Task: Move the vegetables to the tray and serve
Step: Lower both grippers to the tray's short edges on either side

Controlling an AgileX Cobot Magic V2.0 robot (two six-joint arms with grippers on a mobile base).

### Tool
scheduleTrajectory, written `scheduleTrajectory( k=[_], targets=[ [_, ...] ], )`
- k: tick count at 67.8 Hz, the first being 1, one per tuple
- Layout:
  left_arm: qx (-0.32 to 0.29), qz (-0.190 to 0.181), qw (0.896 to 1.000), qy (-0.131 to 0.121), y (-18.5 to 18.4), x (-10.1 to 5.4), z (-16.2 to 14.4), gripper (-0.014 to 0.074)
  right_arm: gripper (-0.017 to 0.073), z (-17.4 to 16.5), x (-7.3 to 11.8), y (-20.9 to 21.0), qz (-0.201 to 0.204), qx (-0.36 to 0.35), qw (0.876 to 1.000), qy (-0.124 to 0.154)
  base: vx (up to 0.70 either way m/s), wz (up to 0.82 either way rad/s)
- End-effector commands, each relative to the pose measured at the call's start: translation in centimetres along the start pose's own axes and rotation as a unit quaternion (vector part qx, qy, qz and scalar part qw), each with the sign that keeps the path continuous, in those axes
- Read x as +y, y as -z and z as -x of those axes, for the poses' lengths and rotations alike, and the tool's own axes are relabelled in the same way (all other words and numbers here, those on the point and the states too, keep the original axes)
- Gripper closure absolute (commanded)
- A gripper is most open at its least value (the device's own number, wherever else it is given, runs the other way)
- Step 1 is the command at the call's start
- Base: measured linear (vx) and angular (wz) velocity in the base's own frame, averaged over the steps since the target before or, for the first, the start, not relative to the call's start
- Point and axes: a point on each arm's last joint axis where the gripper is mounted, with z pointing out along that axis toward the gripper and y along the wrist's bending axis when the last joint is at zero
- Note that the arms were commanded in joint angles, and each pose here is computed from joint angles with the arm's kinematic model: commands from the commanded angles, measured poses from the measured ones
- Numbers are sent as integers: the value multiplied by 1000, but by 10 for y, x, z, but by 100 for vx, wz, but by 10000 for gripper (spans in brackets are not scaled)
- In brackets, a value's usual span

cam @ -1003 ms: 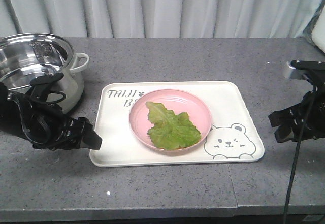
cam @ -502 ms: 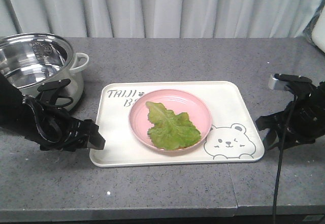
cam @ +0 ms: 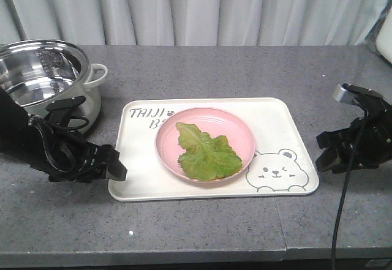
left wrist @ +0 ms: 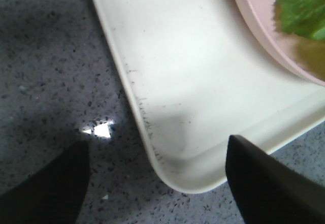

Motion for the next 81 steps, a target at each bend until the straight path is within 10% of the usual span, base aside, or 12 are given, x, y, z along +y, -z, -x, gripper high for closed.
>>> scheduleTrajectory(
  k=[1,81],
  targets=[
    [-43,-12,999,0,14,-9,9,60,308,7,9,17,11,-39,999,14,0,0],
    [-41,-43,998,31,-7,-12,13,60,308,10,7,18,-2,-58,998,35,0,0]
  ],
)
